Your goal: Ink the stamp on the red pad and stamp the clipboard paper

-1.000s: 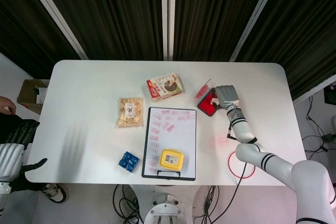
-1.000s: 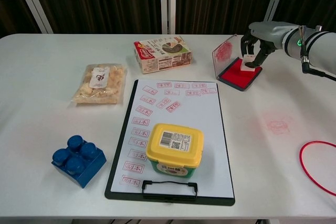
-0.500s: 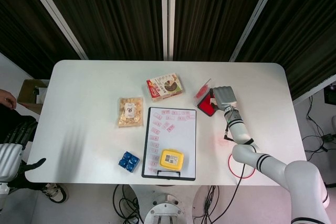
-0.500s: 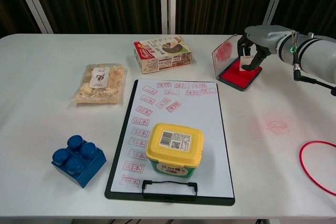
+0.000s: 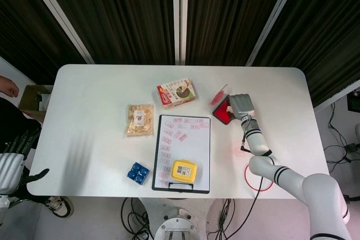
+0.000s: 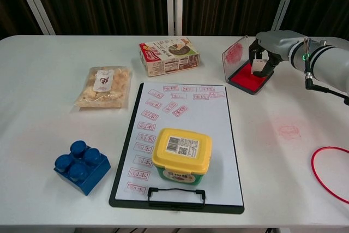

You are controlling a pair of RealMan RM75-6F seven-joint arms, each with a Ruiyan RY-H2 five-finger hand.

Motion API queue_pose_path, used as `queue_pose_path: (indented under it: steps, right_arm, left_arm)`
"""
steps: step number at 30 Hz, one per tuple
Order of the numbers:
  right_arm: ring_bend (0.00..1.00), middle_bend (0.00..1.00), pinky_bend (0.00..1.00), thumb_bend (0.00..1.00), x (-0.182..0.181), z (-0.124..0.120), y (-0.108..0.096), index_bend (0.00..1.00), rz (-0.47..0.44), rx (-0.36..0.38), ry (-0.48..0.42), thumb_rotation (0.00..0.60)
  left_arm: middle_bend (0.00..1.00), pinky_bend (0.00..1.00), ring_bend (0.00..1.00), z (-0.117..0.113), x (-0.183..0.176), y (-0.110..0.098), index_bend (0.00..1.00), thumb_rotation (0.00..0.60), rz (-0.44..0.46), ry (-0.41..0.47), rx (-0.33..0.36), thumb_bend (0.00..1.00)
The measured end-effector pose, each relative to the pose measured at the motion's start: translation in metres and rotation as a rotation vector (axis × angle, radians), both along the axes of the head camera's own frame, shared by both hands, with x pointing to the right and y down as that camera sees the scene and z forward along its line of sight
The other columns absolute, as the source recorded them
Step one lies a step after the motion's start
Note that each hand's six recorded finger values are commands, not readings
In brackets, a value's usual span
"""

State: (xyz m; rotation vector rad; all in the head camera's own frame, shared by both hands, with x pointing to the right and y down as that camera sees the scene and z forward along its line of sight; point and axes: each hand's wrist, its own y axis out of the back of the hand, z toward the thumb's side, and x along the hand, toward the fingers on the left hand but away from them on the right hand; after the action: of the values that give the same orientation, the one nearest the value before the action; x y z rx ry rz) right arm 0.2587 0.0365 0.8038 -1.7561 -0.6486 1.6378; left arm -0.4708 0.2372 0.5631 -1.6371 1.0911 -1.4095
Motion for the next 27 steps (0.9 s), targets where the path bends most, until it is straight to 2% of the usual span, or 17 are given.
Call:
queue_pose_path:
  steps: [5,8,17,23,27]
  right_arm:
    - [0.88,0.87,1.00,0.42,0.001,-0.002,-0.002,1.00,0.017,0.009,-0.018,0.600]
    - [0.88,0.87,1.00,0.42,-0.002,-0.009,-0.007,1.00,0.040,0.026,-0.061,0.600]
    - [0.88,0.88,1.00,0.42,-0.011,-0.050,-0.014,1.00,0.065,0.059,-0.216,0.600]
    - [0.88,0.88,1.00,0.42,-0.036,-0.085,0.004,1.00,-0.011,0.032,-0.318,0.600]
    - [0.88,0.88,1.00,0.42,-0.064,-0.105,0.029,1.00,-0.125,0.003,-0.363,0.600]
  left_arm:
    - [0.09,0.16,0.07,-0.001,0.000,0.000,0.07,0.600,0.000,-0.002,0.001,0.00]
    - [0.09,0.16,0.07,-0.002,0.000,-0.001,0.07,0.600,0.001,-0.005,0.005,0.00]
    - [0.09,0.16,0.07,0.000,0.005,-0.001,0.07,0.600,0.006,0.003,0.001,0.00]
    - [0.09,0.16,0.07,0.001,0.008,0.000,0.07,0.600,0.008,0.015,-0.001,0.00]
    - [0.09,0.16,0.07,-0.002,0.007,0.001,0.07,0.600,0.004,0.013,0.007,0.00]
